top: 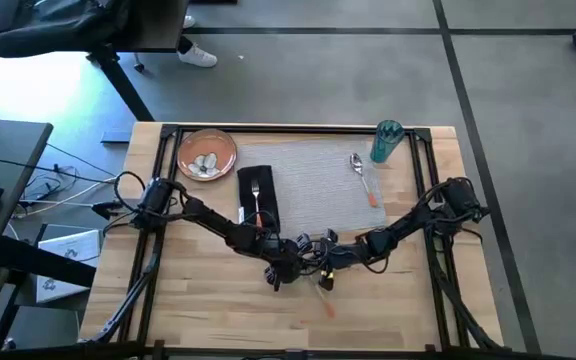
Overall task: Set table place
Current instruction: Put the orange table knife on the gray table mat beside the orange spoon
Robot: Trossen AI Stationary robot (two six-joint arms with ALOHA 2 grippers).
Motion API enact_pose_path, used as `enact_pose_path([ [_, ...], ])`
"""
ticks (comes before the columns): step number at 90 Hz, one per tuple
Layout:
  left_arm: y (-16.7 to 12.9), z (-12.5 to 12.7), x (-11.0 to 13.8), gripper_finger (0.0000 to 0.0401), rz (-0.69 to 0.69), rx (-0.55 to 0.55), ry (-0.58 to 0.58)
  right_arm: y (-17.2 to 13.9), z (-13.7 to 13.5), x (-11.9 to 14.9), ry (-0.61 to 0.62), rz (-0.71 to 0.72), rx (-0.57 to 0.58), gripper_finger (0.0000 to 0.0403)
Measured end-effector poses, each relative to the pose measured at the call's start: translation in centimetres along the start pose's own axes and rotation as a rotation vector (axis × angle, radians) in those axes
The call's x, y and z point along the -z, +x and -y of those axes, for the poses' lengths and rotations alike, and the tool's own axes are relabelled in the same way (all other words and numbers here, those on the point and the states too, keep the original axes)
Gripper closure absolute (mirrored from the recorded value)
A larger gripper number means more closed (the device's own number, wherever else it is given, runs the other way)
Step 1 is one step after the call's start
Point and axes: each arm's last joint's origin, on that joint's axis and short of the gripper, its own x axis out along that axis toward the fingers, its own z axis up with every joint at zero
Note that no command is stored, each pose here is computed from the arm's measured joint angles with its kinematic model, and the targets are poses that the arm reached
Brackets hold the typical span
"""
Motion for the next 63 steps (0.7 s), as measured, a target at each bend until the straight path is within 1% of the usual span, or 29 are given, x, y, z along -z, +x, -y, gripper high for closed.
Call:
enact_pose_path([
  [12, -0.8, -0.3, -0.7, 0.0401, 0.001, -0.047, -0.006, -2.3, -0.5, -1.4, 0.009, -0.013, 0.007, 0.0403],
  [26, -1.4, -0.7, -1.1, 0.0401, -0.034, -0.116, -0.017, -6.1, -1.0, -2.5, 0.009, -0.049, 0.064, 0.0403],
  [37, -1.5, -1.2, -1.4, 0.0401, -0.056, -0.168, 0.012, -9.3, -1.2, -3.3, 0.073, -0.04, 0.096, 0.0403],
  [43, -1.6, -1.5, -1.6, 0.0401, -0.049, -0.178, 0.008, -10.6, -1.4, -3.4, 0.1, -0.043, 0.089, 0.0403],
  [49, -1.6, -1.8, -1.9, 0.0401, -0.054, -0.199, 0.007, -11.5, -2.0, -3.4, 0.116, -0.029, 0.055, 0.0403],
  [63, -1.9, -2.9, -3.0, 0.0401, -0.037, -0.245, 0.028, -12.2, -3.2, -3.6, 0.16, 0.008, -0.027, 0.0403],
])
